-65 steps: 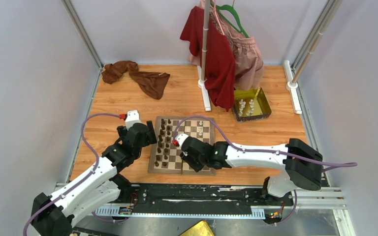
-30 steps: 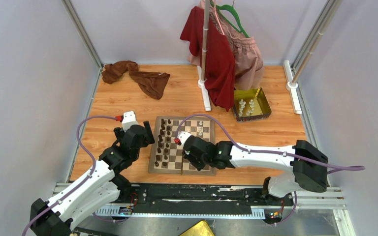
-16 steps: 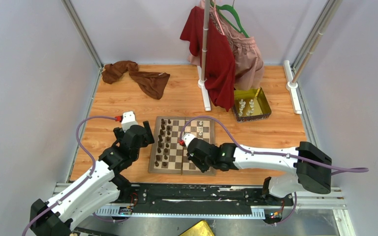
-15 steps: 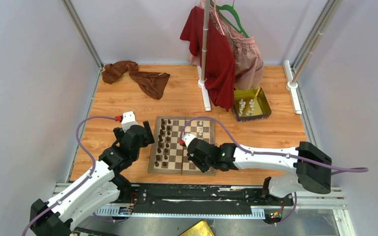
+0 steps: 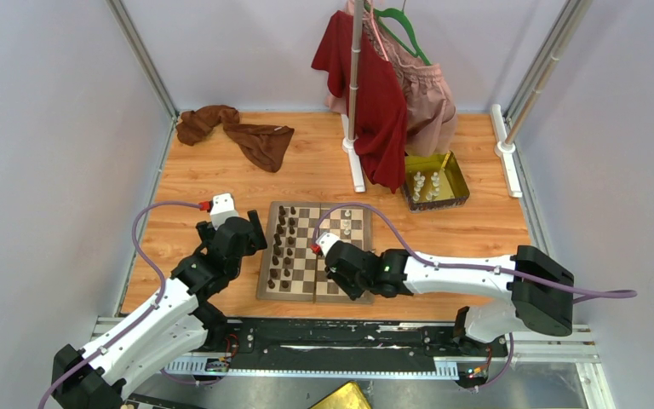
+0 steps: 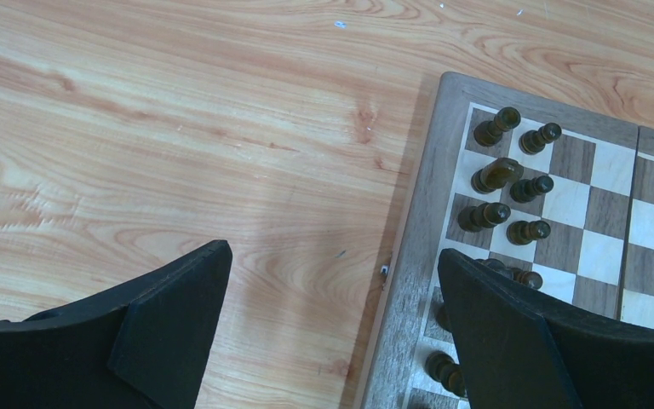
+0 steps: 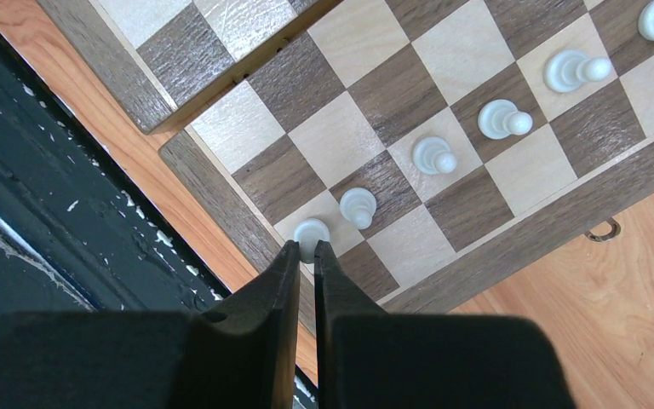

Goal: Set up the chess pieces on the board
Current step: Place the chess piece on the chessboard.

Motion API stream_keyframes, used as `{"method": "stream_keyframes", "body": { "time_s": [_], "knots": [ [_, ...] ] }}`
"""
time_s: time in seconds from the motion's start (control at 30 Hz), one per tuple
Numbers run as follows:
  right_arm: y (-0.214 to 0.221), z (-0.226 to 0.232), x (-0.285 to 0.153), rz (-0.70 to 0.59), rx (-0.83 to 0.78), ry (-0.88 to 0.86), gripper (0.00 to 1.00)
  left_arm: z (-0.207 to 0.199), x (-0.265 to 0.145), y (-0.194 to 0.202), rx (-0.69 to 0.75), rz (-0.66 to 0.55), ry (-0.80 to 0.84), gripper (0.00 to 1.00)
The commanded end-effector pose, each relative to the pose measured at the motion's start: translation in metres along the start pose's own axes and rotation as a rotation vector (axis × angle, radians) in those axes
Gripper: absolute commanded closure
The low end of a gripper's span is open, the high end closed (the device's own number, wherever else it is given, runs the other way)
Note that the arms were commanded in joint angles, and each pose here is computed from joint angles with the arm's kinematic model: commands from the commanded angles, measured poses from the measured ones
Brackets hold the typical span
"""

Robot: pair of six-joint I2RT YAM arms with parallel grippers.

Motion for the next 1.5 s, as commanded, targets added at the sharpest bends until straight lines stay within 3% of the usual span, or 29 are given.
{"method": "stream_keyframes", "body": {
  "time_s": [0.0, 0.73, 1.07, 1.47],
  "knots": [
    [0.008, -0.004, 0.000, 0.023, 0.010, 0.026, 0.99, 0.000, 0.001, 0.000, -0.009, -0.016, -0.020, 0.00],
    [0.012, -0.007, 0.006, 0.043, 0.017, 0.029, 0.95, -0.001, 0.002, 0.001, -0.008, -0.008, -0.018, 0.00],
    [0.009, -0.005, 0.004, 0.033, 0.011, 0.015, 0.61, -0.001, 0.002, 0.002, -0.009, -0.009, -0.019, 0.00],
    [-0.007, -0.003, -0.019, -0.027, 0.013, 0.004, 0.57, 0.001, 0.000, 0.000, -0.013, -0.017, -0.021, 0.00]
  ]
}}
Point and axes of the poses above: each gripper's point midway between its finger pads, its own x axis out along the fingers, its own z axis along the line the jaws close on, y = z × x, the point moved 9 cm from there along -x, back along the fingers, and after that the axes turned 12 degrees about x, right-handed, at the moved point
